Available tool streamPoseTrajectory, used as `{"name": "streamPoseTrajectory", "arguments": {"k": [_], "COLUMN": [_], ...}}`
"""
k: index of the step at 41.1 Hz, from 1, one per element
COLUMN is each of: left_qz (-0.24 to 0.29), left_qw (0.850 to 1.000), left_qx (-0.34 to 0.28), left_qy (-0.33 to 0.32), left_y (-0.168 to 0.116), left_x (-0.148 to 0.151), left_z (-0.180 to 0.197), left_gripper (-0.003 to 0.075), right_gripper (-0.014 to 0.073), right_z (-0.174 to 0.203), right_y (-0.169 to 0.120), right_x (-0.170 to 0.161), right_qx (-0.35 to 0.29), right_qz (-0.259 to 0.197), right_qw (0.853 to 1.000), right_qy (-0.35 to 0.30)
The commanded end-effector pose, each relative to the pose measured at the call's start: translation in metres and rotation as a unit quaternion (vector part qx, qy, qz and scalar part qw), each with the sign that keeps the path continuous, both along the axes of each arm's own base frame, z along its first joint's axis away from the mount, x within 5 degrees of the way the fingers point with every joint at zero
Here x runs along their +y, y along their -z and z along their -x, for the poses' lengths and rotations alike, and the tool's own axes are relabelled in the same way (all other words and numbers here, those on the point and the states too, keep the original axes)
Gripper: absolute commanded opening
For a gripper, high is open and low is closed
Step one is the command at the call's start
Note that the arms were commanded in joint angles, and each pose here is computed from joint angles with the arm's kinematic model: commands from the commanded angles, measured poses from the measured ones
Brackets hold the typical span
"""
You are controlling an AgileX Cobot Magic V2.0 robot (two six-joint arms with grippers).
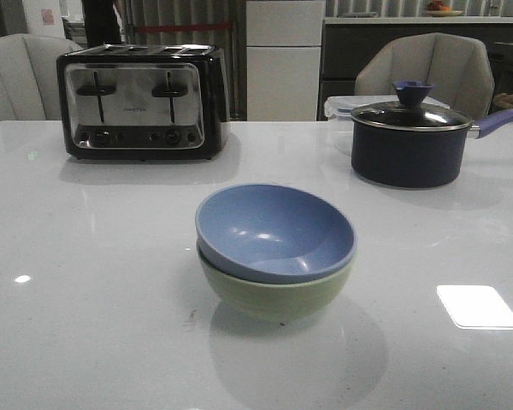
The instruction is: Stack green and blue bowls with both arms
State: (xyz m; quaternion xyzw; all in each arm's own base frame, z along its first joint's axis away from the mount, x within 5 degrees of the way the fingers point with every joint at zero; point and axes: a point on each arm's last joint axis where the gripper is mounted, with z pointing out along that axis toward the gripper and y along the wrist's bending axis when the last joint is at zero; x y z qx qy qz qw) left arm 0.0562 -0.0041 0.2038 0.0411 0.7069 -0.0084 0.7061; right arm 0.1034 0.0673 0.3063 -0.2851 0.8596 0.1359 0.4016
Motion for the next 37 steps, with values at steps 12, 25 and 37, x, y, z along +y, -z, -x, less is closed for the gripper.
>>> {"name": "streamPoseTrajectory", "arguments": {"k": [12, 25, 37], "left_qz": [0.014, 0.014, 0.014], "left_qw": [0.998, 0.998, 0.998], "left_qx": [-0.058, -0.058, -0.057], "left_qy": [0.002, 0.002, 0.002], "left_y": [-0.0093, -0.0093, -0.0092], "left_x": [0.0002, 0.0002, 0.0002], "left_z": [0.0022, 0.0022, 0.0021], "left_gripper": [0.0093, 0.0093, 0.0093], "right_gripper": [0.0028, 0.0028, 0.0028], "right_z": [-0.0028, -0.0028, 0.0038], "right_y": [-0.0132, -0.0132, -0.0136], "right_x": [0.0011, 0.0011, -0.0058], "right_qx": [-0.039, -0.039, -0.052], "right_qz": [-0.020, -0.020, -0.031], "right_qw": [0.999, 0.999, 0.998], "right_qy": [0.002, 0.002, 0.017]}}
